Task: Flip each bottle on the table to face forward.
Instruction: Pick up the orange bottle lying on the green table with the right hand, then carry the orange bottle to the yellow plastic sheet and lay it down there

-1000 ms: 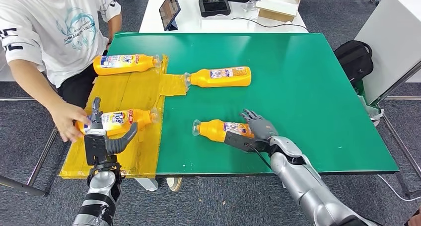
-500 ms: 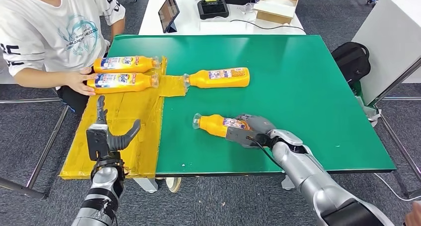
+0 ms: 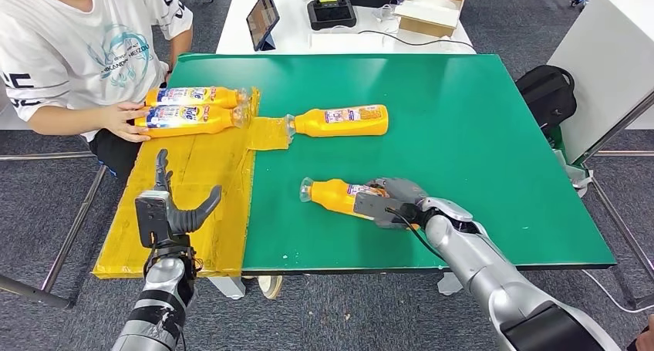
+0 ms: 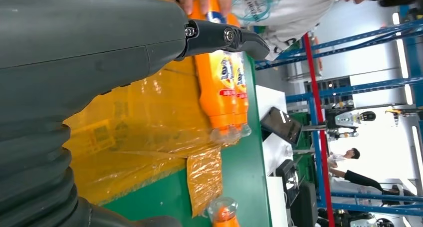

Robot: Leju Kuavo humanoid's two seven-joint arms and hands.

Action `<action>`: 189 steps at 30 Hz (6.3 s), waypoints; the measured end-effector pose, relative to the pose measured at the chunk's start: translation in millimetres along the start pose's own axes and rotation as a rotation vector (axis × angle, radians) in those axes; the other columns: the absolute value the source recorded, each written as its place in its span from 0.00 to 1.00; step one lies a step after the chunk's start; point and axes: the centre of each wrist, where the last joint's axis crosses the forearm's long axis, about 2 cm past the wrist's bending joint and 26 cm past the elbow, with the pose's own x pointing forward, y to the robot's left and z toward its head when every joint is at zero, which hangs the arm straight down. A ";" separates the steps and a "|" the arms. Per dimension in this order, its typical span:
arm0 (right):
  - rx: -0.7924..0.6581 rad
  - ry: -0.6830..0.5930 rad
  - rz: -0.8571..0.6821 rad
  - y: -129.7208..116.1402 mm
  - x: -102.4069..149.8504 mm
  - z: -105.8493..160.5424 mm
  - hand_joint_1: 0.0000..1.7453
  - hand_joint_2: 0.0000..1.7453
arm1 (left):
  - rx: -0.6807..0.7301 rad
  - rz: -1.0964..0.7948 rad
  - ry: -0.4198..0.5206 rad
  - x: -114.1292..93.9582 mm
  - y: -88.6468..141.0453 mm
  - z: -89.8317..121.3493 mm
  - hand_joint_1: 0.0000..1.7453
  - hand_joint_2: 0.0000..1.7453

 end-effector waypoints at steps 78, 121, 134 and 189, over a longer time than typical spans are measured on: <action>-0.666 -0.720 -0.420 158.2 147.4 26.6 1.00 1.00 | -0.633 0.772 0.080 68.5 -87.7 42.3 0.77 1.00; -0.713 -0.809 -0.457 142.9 175.0 42.7 0.00 0.00 | -0.091 0.102 -0.145 54.3 -46.6 -15.3 1.00 1.00; -0.801 -0.882 -0.521 124.0 178.8 53.0 0.00 0.00 | -0.174 -0.723 -0.267 19.1 -8.9 -57.5 1.00 1.00; -0.676 -0.885 -0.523 128.7 173.9 44.8 0.00 0.00 | -0.701 -0.190 0.176 -36.7 57.8 -74.9 0.00 0.00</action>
